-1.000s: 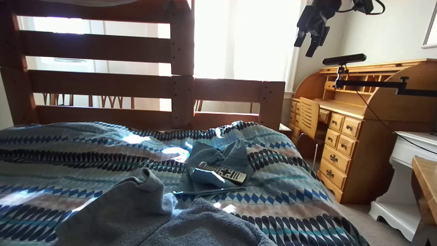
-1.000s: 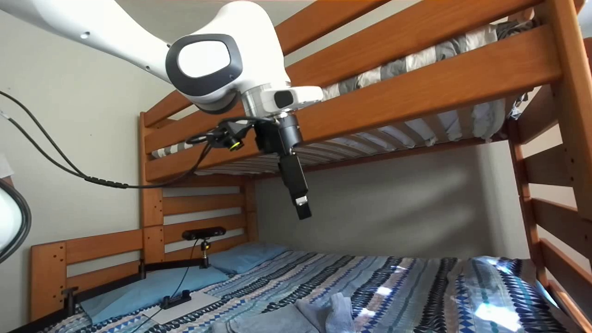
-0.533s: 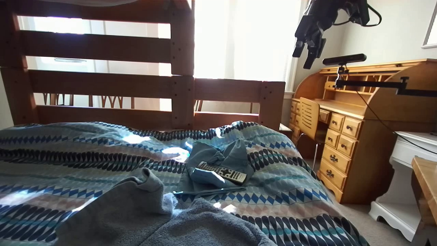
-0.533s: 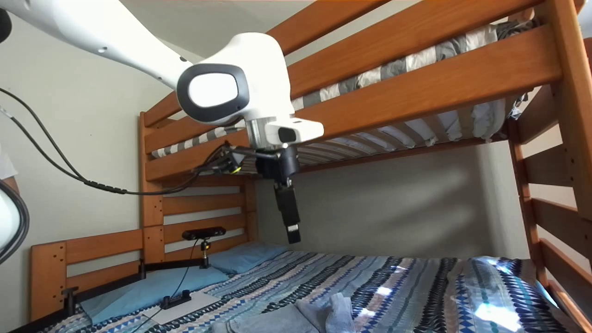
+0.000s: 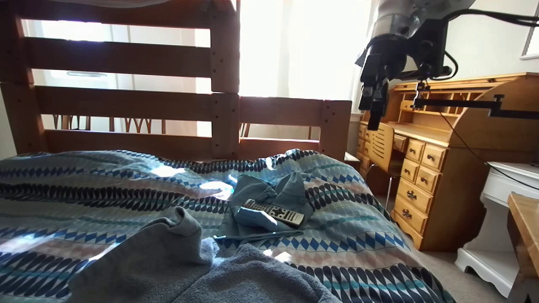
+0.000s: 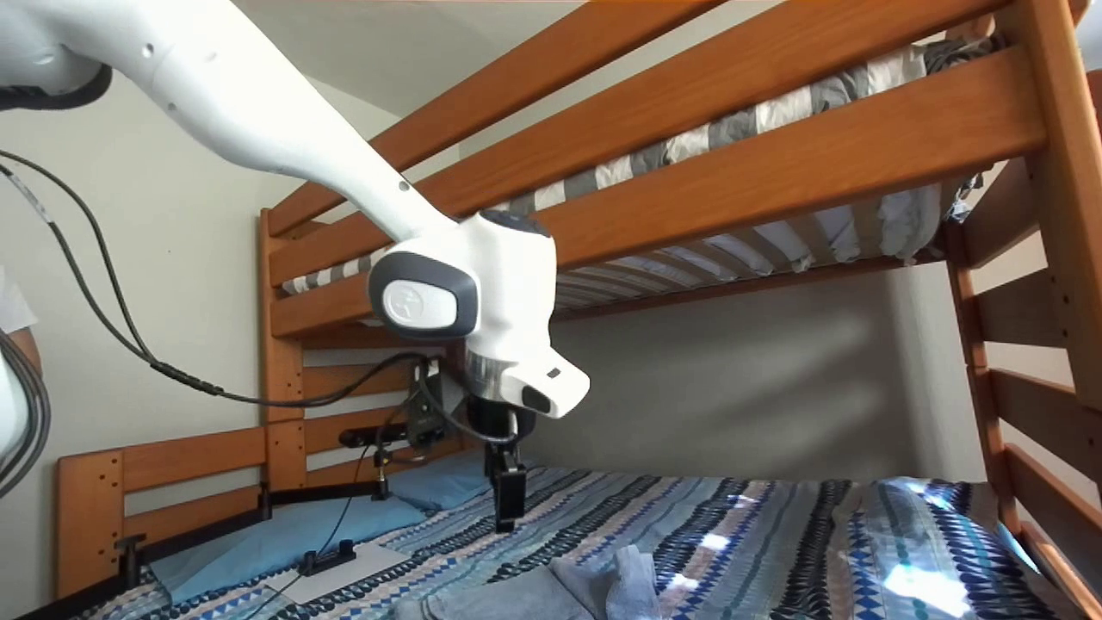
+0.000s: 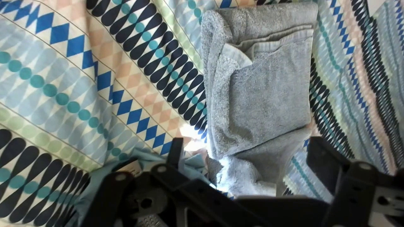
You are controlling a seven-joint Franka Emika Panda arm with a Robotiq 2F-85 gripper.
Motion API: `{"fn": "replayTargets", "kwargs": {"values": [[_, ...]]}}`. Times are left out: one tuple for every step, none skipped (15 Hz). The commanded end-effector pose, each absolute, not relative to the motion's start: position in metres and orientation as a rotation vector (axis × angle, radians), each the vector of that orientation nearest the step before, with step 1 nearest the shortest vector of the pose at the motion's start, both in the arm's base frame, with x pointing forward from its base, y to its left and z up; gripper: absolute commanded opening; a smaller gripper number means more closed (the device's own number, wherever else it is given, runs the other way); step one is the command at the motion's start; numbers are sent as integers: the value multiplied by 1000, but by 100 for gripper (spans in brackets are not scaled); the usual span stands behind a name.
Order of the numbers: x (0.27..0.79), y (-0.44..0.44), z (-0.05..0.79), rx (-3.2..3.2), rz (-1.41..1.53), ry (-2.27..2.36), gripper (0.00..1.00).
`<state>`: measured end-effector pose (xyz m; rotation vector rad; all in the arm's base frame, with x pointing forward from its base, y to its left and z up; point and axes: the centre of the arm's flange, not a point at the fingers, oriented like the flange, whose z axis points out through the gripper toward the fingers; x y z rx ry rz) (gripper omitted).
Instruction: Partially unfold the towel
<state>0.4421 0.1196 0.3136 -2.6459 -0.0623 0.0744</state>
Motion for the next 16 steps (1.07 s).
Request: {"fn": "replayTargets", "kwargs": {"values": [[453,121,265,-2644,38,-160,100],[454,120,257,-2635,35,-168,100],[454,120,249,-2641,26,-179,100],[454,122,244,-2641,24,-196,100],[447,118,259,-2663,56,-174,100],[447,118,253,-2664,65,-177,100],[446,118,252,-2664,69,-176,100],[447,118,253,-2664,67,-176,100],[447,118,254,-2664,64,-176,100],[447,118,254,-2663,63,-176,100],[447,117,253,-2653,69,-180,100],[447,125,247,-2665,69,-215,100],[445,134,241,-2659,87,-223,100],[443,146,233,-2634,106,-254,100],[439,161,223,-2631,130,-304,100],[435,174,214,-2637,137,-322,100]]}}
